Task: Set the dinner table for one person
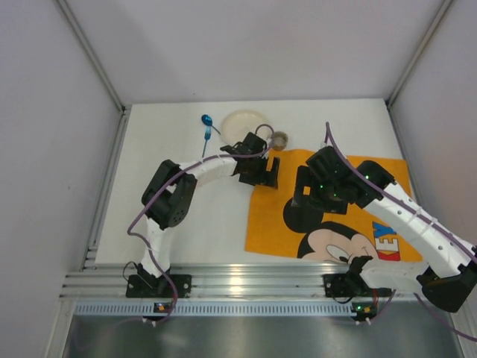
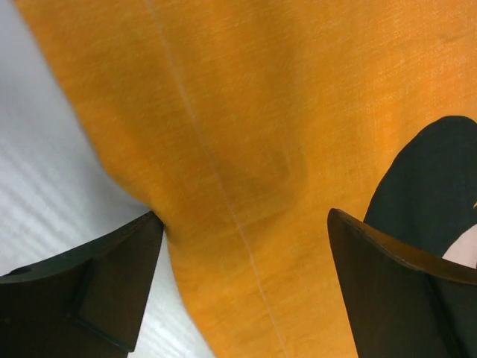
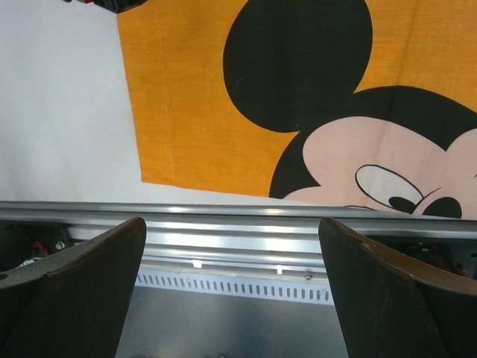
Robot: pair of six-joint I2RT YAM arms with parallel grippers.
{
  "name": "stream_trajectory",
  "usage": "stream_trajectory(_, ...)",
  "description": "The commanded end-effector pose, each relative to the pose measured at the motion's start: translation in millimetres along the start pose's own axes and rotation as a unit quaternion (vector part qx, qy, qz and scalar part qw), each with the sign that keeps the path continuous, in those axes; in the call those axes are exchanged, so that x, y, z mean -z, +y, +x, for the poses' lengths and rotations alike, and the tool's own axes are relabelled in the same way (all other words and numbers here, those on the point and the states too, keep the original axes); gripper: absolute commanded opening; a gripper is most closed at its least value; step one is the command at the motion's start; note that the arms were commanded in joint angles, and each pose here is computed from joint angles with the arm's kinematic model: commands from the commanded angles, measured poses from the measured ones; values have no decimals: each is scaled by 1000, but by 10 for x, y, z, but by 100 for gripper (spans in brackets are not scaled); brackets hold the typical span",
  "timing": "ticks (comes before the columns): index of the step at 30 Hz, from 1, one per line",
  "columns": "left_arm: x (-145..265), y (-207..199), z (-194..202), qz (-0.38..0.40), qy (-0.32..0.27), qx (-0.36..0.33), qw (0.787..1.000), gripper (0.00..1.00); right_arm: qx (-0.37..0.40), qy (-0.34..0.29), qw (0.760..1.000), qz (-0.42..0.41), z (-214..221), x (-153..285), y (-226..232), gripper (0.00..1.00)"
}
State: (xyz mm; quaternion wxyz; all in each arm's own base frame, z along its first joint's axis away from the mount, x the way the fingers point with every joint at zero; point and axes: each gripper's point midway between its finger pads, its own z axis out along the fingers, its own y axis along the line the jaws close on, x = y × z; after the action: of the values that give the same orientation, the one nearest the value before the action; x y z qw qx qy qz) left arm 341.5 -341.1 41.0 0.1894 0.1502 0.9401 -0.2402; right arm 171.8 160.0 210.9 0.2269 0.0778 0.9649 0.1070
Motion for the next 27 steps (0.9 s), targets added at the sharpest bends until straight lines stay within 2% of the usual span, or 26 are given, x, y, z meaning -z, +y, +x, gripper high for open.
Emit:
stream_trajectory(1, -303, 2, 171, -33, 40, -17, 999, 94, 6, -2, 1000, 17, -32, 7, -134, 100)
stream_trajectory(3, -345, 2, 240, -46, 62, -21, 997, 80, 12, -1, 1000, 20, -65, -12, -136, 100)
stream_trajectory(4, -412, 36, 315, -48, 77, -17, 996, 56, 13, 0, 1000, 22, -88, -34, -131, 100)
stream_trajectory(5, -425, 56, 368, -49, 86, -14, 995, 46, 15, -1, 1000, 22, -108, -34, -125, 100)
stream_trajectory(7, -431, 87, 424, -53, 92, -12, 994, 35, 19, 0, 999, 26, -147, -78, -126, 100)
stream_trajectory(8, -413, 146, 477, -64, 98, -11, 993, 22, 23, 0, 999, 26, -159, -88, -127, 100)
stream_trajectory(10, -321, 196, 480, -79, 95, -13, 992, 10, 24, 3, 999, 25, -182, -122, -109, 100)
stream_trajectory(11, -279, 295, 572, -97, 104, -14, 990, 0, 23, 0, 999, 22, -212, -136, -86, 100)
stream_trajectory(13, -157, 394, 608, -118, 100, -15, 988, 0, 25, 4, 1000, 19, -222, -170, -55, 100)
stream_trajectory(18, 499, 822, 798, -159, 74, 32, 984, 0, 26, 0, 1000, 12, -289, -239, 18, 100)
stream_trajectory(19, 599, 1004, 965, -184, 83, 43, 979, 0, 25, 2, 1000, 11, -293, -260, 33, 100)
stream_trajectory(21, 906, 1170, 872, -193, 48, 63, 978, 0, 22, 1, 1000, 6, -314, -300, 63, 100)
stream_trajectory(22, 1003, 1255, 969, -203, 53, 69, 975, 0, 23, 3, 1000, 7, -312, -337, 72, 100)
stream_trajectory(27, 1420, 1640, 857, -249, 23, 74, 965, 0, 24, 4, 1000, -3, -351, -448, 167, 100)
